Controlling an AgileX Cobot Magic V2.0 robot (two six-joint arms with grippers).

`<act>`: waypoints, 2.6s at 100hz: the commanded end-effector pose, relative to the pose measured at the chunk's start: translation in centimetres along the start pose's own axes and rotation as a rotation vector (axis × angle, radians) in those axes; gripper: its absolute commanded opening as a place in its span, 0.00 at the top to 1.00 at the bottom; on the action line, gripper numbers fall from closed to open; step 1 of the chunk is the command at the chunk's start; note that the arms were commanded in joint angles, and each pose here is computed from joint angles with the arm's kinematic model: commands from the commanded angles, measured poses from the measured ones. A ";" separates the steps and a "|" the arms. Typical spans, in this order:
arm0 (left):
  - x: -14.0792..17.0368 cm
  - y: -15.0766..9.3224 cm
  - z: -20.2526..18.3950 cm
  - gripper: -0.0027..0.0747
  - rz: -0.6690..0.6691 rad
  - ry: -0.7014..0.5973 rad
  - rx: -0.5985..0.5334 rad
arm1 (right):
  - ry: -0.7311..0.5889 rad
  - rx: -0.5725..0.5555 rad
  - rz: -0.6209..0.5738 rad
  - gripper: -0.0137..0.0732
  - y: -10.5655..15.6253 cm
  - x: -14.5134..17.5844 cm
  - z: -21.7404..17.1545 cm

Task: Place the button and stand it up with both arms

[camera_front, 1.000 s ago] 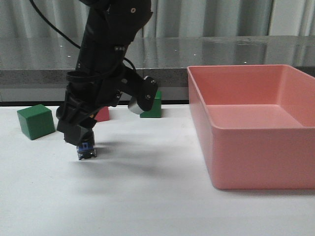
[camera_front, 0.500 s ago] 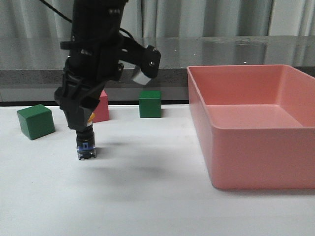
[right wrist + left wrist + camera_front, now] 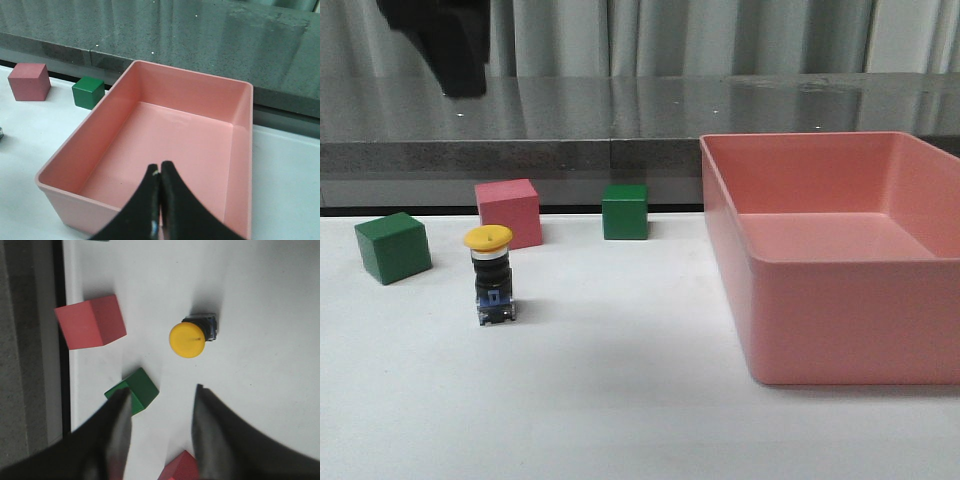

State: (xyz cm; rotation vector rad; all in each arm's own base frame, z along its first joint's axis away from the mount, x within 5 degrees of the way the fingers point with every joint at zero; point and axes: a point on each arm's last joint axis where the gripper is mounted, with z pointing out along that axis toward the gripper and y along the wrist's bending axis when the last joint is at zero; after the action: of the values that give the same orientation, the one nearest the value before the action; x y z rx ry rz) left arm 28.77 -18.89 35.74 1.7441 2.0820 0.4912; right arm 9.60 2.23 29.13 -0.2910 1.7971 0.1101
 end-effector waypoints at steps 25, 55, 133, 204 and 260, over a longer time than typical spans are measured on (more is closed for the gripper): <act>9.3 2.6 -10.0 0.99 -0.497 -0.317 -0.197 | -0.096 0.035 0.004 0.91 -0.4 -1.5 -0.3; 17.2 -3.3 -13.6 0.99 -0.749 -0.578 -0.524 | -0.096 0.035 0.004 0.91 -0.4 -1.5 -0.3; 20.9 -19.0 -6.2 0.99 -0.948 -0.847 -0.570 | -0.096 0.035 0.004 0.91 -0.4 -1.5 -0.3; 22.7 -22.7 -1.2 0.99 -1.098 -0.858 -0.712 | -0.095 0.035 0.004 0.91 -0.4 -1.5 -0.3; 23.0 -24.4 2.4 0.99 -1.138 -0.944 -0.771 | -0.090 0.033 0.004 0.91 -0.4 -1.4 -0.2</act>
State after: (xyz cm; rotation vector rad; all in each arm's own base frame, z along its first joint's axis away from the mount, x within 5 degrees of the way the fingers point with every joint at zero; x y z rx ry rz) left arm 5.60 -0.27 20.59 0.1259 1.5569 0.0461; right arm 9.60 2.23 29.13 -0.2910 1.7971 0.1101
